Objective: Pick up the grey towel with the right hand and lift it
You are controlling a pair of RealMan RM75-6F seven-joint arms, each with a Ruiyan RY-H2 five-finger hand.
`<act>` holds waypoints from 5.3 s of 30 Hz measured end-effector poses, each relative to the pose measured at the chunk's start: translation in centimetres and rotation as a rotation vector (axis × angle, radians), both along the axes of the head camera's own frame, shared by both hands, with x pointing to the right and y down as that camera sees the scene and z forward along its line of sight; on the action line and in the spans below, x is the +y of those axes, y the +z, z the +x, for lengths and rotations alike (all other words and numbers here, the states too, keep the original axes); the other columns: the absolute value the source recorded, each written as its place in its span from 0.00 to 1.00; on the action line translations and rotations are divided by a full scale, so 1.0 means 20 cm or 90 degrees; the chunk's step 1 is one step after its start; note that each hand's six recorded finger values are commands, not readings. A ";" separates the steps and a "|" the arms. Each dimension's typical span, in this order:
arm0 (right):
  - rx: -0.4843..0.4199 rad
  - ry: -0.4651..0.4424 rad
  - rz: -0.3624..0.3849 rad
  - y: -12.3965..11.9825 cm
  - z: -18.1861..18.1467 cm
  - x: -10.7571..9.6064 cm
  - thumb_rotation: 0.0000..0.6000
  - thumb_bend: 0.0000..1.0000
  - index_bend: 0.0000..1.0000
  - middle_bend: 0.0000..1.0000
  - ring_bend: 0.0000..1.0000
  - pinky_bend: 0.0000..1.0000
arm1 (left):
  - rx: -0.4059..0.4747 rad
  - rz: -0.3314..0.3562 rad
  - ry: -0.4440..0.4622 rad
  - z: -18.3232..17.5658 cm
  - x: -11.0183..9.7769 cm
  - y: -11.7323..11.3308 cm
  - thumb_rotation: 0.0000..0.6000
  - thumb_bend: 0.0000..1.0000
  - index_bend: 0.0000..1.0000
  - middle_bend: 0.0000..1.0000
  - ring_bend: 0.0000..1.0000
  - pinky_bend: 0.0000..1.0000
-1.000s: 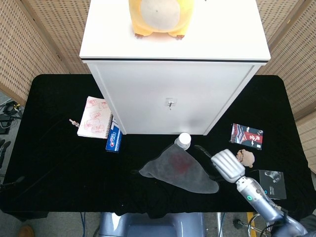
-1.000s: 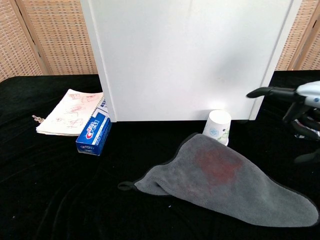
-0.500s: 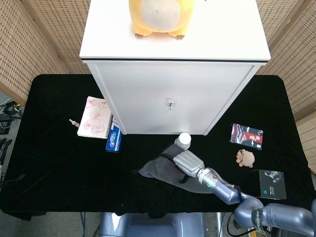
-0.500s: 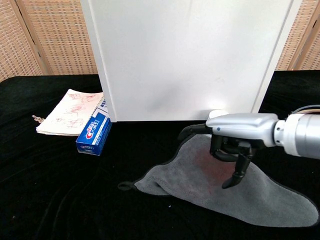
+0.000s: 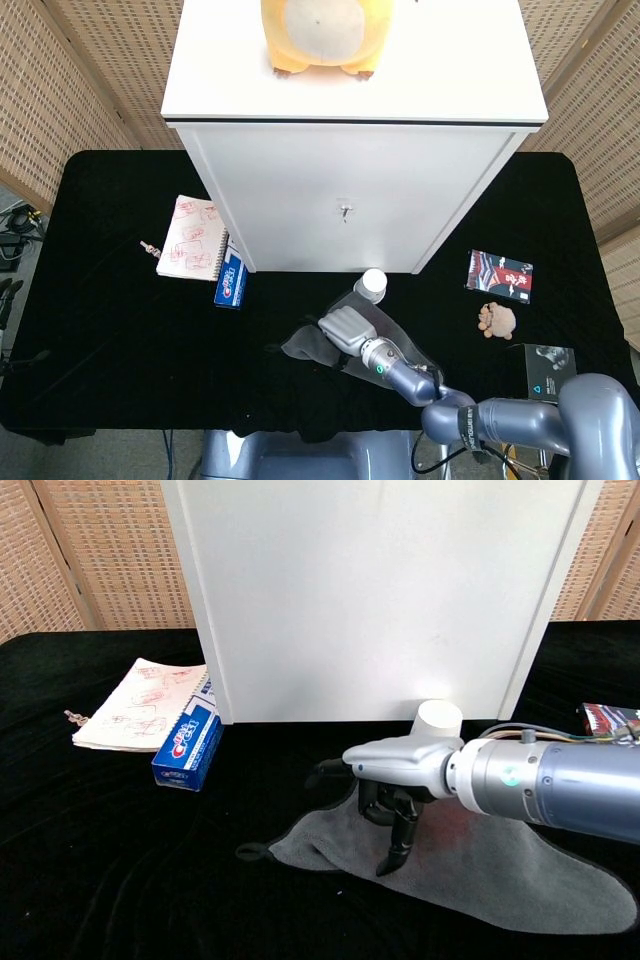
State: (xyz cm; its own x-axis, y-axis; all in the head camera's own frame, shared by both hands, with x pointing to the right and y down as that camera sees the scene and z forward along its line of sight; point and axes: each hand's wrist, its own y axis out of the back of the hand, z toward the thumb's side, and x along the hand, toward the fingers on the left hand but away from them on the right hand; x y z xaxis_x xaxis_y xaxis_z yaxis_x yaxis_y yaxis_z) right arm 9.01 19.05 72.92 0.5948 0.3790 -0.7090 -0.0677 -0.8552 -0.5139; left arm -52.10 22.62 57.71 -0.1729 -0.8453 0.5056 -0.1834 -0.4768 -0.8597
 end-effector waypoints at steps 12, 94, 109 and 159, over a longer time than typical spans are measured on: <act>0.045 -0.005 0.014 0.09 -0.06 0.02 1.00 0.13 0.30 0.94 0.90 0.98 | 0.000 -0.004 -0.002 -0.01 -0.01 0.01 1.00 0.00 0.00 0.00 0.00 0.00; -0.139 0.329 0.374 -1.00 0.59 -0.52 1.00 0.78 0.81 1.00 1.00 1.00 | 0.019 0.015 0.033 0.07 0.05 -0.06 1.00 0.00 0.00 0.00 0.00 0.00; -0.136 0.341 0.374 -1.00 0.63 -0.54 1.00 0.78 0.81 1.00 1.00 1.00 | 0.016 0.015 0.034 0.08 0.05 -0.05 1.00 0.00 0.00 0.00 0.00 0.00; -0.120 0.296 0.391 -1.05 0.86 -0.35 1.00 0.00 0.46 1.00 0.99 1.00 | 0.016 0.023 0.034 0.08 0.06 -0.08 1.00 0.00 0.00 0.00 0.00 0.00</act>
